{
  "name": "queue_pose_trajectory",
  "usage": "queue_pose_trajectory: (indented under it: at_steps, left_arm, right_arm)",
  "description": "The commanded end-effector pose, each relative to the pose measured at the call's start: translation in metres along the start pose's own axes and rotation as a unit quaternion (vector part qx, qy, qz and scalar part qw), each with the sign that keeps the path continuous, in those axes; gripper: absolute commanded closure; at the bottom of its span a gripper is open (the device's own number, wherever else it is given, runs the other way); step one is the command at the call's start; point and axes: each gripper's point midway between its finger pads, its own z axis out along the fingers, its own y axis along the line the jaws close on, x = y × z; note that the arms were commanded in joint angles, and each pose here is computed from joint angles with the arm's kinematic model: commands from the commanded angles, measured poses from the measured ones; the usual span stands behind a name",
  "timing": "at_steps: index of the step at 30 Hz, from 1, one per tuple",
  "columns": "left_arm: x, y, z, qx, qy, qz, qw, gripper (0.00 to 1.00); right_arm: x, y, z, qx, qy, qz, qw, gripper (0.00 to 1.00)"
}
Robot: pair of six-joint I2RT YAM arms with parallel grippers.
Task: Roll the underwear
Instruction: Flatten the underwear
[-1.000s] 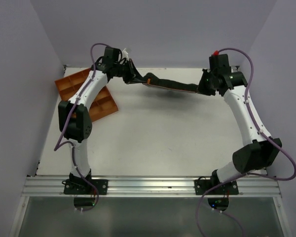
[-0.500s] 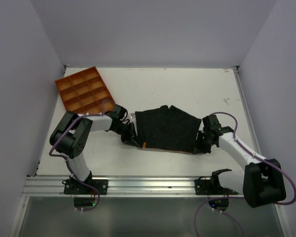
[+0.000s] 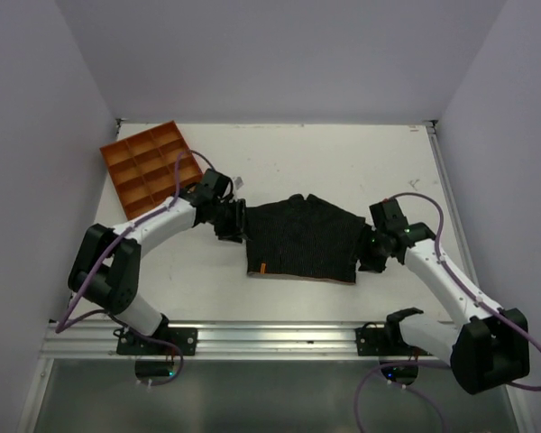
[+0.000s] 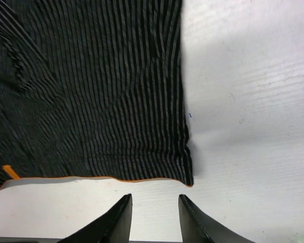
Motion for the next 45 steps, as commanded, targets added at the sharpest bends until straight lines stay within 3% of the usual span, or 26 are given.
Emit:
queue_pose_trajectory:
  at_steps: [1, 7, 13, 18, 26, 32, 35, 37, 38, 41, 45]
  left_arm:
    - [-0.046, -0.009, 0.000, -0.018, -0.037, 0.049, 0.998, 0.56]
    - [-0.057, -0.032, 0.026, 0.057, -0.028, 0.068, 0.996, 0.57]
    - [-0.025, -0.002, 0.043, 0.012, 0.007, 0.064, 0.998, 0.59]
    - [-0.035, 0.014, 0.055, -0.026, -0.001, 0.080, 0.996, 0.59]
    - [-0.090, 0.007, 0.085, -0.045, -0.026, 0.113, 0.992, 0.58]
    - [-0.152, -0.009, 0.105, -0.067, -0.048, 0.134, 0.988, 0.57]
    - [-0.179, -0.026, 0.070, -0.081, -0.106, 0.136, 0.982, 0.55]
    - [-0.173, -0.025, 0.055, -0.083, -0.125, 0.126, 0.981, 0.53]
    - [-0.181, -0.043, 0.030, -0.063, -0.163, 0.133, 0.976, 0.51]
    - [-0.161, -0.057, 0.006, -0.047, -0.171, 0.137, 0.975, 0.50]
    - [-0.109, -0.088, 0.003, -0.050, -0.145, 0.171, 0.973, 0.50]
  right_arm:
    - [-0.033, 0.010, -0.015, 0.036, -0.029, 0.002, 0.999, 0.54]
    - [-0.076, 0.029, -0.010, 0.043, -0.057, -0.025, 0.997, 0.54]
    - [-0.079, 0.013, 0.028, 0.095, -0.013, -0.042, 0.994, 0.57]
    - [-0.091, 0.006, 0.036, 0.110, -0.026, -0.033, 0.993, 0.59]
    - [-0.089, 0.004, 0.023, 0.115, -0.032, -0.008, 0.993, 0.58]
    - [-0.063, 0.014, 0.009, 0.045, -0.042, 0.052, 0.997, 0.58]
    - [-0.079, 0.013, -0.004, 0.049, -0.086, 0.046, 0.994, 0.58]
    - [-0.088, 0.010, -0.006, 0.062, -0.099, 0.043, 0.992, 0.57]
    - [-0.097, 0.009, -0.007, 0.068, -0.108, 0.048, 0.991, 0.57]
    - [-0.108, 0.005, 0.003, 0.082, -0.097, 0.051, 0.991, 0.57]
    - [-0.123, -0.009, 0.018, 0.103, -0.086, 0.059, 0.989, 0.56]
